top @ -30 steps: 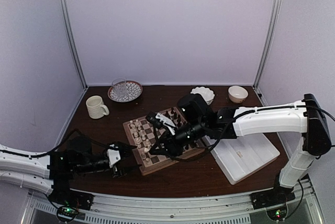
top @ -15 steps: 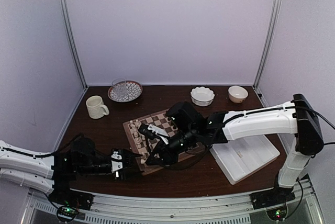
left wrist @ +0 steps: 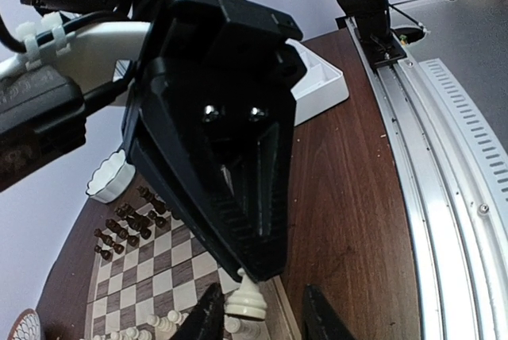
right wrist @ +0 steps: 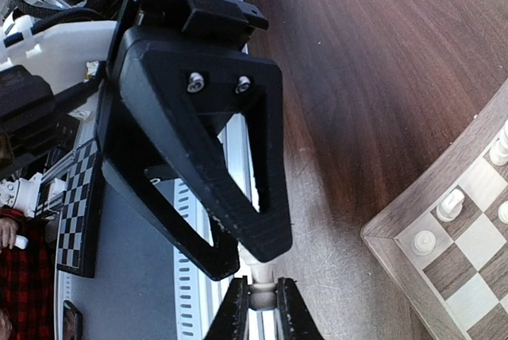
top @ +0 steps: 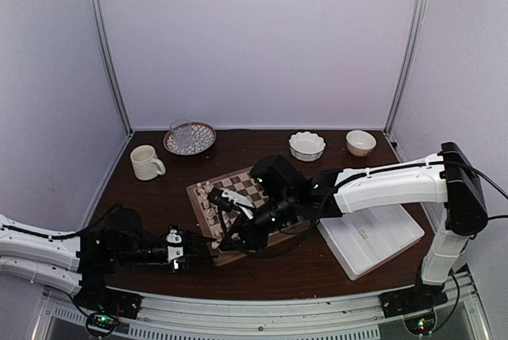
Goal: Set up the chess pieces on the board
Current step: Pass from the right arm to the left
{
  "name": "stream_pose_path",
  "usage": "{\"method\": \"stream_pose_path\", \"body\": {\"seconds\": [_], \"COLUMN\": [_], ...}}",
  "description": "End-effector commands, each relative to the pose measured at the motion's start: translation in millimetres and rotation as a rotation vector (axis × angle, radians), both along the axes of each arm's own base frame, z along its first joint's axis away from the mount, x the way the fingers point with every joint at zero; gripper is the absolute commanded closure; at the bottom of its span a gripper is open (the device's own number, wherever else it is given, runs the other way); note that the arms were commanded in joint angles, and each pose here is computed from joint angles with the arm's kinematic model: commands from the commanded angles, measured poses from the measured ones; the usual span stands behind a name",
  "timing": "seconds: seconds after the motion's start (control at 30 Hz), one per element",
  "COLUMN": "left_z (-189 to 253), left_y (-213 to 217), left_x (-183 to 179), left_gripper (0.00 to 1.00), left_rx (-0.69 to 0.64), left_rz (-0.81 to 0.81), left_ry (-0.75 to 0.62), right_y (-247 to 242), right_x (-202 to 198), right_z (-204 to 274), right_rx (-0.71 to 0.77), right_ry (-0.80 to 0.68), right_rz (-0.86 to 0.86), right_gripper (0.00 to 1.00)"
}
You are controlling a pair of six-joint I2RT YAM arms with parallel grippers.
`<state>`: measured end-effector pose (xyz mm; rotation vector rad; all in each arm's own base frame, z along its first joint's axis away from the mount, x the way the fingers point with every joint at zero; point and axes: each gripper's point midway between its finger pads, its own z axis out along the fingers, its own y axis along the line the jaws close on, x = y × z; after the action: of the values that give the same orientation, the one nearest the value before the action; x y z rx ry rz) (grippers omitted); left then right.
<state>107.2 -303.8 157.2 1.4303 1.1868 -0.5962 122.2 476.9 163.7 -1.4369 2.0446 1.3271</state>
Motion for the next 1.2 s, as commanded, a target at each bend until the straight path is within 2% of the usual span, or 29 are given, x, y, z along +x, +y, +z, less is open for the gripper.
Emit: {"method": "stream_pose_path", "body": {"seconds": [0.0,0.2,0.3,0.4,0.47,0.57,0.93,1.17], "left_z": [23.0,24.4,26.4,27.2,26.1,25.7,28.6,32.6], "left_y": [-6.6,-4.6,-4.0,-3.8,-3.7,-4.0,-2.8,1.3], "left_x": [-2.9,-0.9,2.0,3.9,4.3,4.2,2.7,4.0], "left_gripper": [0.69,0.79,0.89,0.91,0.88,0.71,0.69,0.60], "left_rx": [-0.068,-0.073,-0.074,-0.076,-0.075,-0.077,-0.091,-0.115], "left_rz": [-0.029,-0.014,0.004,0.016,0.018,0.017,0.012,0.029], "left_ry": [-0.033,-0.040,-0.042,-0.041,-0.041,-0.040,-0.045,-0.056], "right_y": [7.8,8.3,9.2,10.6,9.0,10.6,8.9,6.1], "right_x": [-2.5,-2.7,-1.1,-0.3,0.9,2.0,-0.6,-0.9], "right_z": [7.0,11.3,13.5,16.5,14.6,18.9,23.7,28.4], "right_rx": [0.030,0.061,0.080,0.102,0.097,0.121,0.141,0.157], "right_ry": [0.006,0.009,0.015,0.015,0.015,0.005,0.000,-0.012], "right_rz": [0.014,0.003,-0.011,-0.021,-0.033,-0.035,-0.026,-0.028], "right_gripper": [0.99,0.98,0.97,0.97,0.97,0.97,0.96,0.95]}}
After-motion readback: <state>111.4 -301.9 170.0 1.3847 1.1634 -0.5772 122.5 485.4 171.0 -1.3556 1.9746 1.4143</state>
